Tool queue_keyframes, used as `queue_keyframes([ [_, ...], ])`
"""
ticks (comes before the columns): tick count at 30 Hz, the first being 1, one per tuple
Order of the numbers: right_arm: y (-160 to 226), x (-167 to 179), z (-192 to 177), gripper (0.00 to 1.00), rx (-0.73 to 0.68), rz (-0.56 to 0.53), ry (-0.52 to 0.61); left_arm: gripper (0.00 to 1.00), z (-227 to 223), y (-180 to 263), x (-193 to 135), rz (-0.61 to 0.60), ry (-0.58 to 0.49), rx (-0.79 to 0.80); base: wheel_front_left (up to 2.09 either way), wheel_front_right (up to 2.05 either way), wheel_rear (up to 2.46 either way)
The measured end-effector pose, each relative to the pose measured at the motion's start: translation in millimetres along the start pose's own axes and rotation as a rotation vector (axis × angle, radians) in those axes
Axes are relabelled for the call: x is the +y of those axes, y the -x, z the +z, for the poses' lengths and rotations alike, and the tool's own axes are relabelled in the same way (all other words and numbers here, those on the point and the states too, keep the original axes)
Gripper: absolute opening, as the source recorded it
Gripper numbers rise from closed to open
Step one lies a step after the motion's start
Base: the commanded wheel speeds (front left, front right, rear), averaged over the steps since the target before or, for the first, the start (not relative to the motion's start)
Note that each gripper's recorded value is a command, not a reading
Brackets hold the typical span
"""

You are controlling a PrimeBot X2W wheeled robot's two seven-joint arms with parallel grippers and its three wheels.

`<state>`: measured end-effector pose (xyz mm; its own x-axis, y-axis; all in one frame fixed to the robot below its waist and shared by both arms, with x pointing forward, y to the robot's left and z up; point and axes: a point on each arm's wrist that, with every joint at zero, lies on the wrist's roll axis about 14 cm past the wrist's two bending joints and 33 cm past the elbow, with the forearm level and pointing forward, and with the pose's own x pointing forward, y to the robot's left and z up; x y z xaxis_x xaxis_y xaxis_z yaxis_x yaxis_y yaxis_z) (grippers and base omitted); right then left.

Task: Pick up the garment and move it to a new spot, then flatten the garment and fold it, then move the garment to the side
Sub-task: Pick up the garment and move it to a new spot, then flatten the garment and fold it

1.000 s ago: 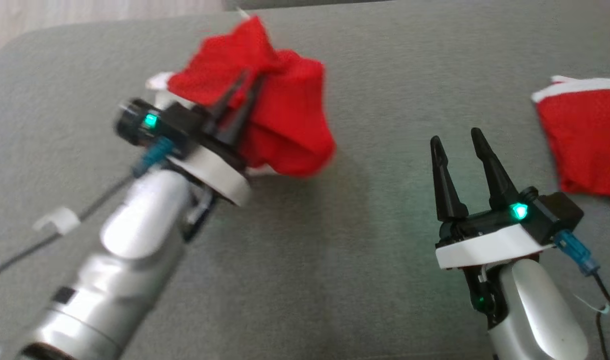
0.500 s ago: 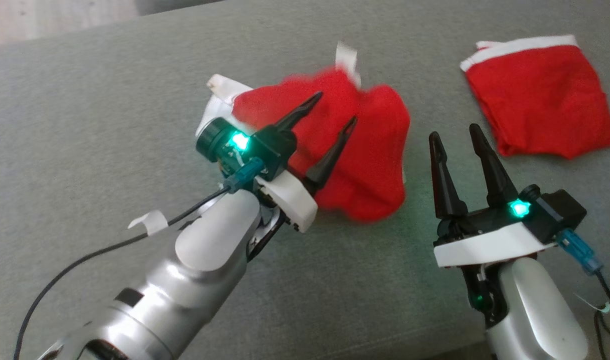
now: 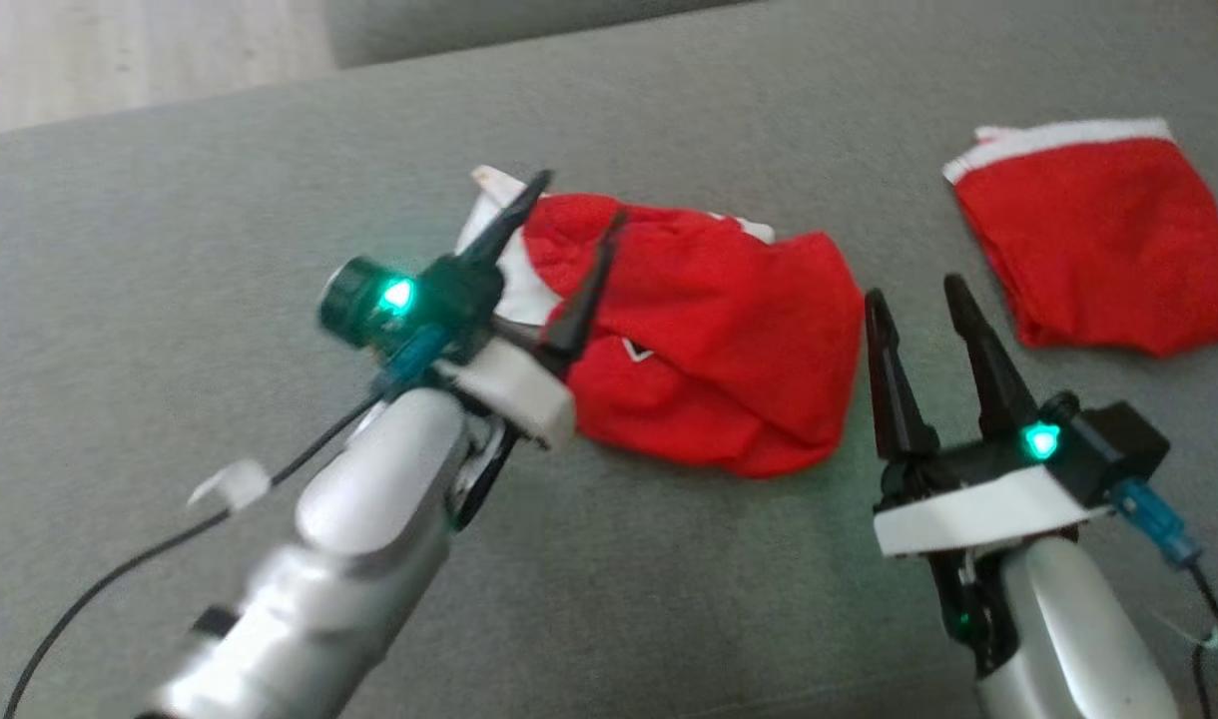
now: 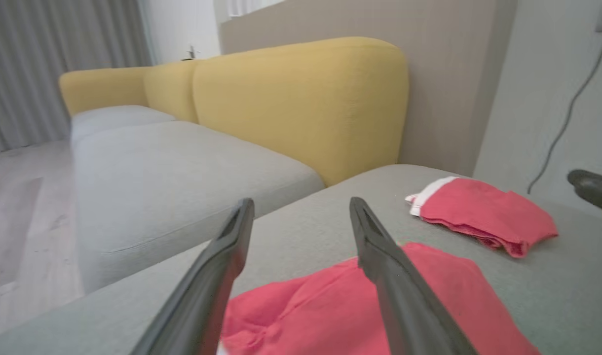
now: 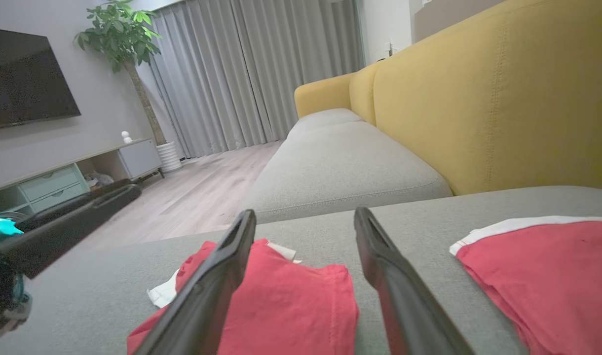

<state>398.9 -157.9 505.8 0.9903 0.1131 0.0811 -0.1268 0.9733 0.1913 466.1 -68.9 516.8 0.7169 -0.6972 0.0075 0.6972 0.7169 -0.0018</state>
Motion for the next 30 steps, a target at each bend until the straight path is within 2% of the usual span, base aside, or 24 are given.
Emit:
queue_keyframes([
  [7, -0.6, 25.5, -4.9, 1.0, 0.012, 0.072, -0.007, 1.0, -17.9, 80.1, 47.8, 0.246, 0.054, 0.012, 0.0, 0.0, 0.0],
  [13, -0.3, 40.7, -14.5, 1.0, 0.038, 0.115, -0.013, 1.0, -43.4, 142.1, 52.5, 0.401, 0.132, 0.048, 0.0, 0.0, 0.0],
  [17, -1.9, 46.9, -18.0, 1.0, 0.047, 0.133, -0.018, 1.0, -52.8, 160.0, 51.1, 0.443, 0.155, 0.064, 0.0, 0.0, 0.0],
  [24, -2.6, 42.9, -25.9, 1.0, 0.07, 0.124, -0.003, 1.0, -52.7, 153.8, 46.0, 0.427, 0.161, 0.055, 0.0, 0.0, 0.0],
  [30, -7.7, 7.4, -47.4, 1.0, 0.164, 0.026, 0.03, 1.0, -57.4, 149.9, 48.6, 0.428, 0.176, 0.06, 0.0, 0.0, 0.0],
])
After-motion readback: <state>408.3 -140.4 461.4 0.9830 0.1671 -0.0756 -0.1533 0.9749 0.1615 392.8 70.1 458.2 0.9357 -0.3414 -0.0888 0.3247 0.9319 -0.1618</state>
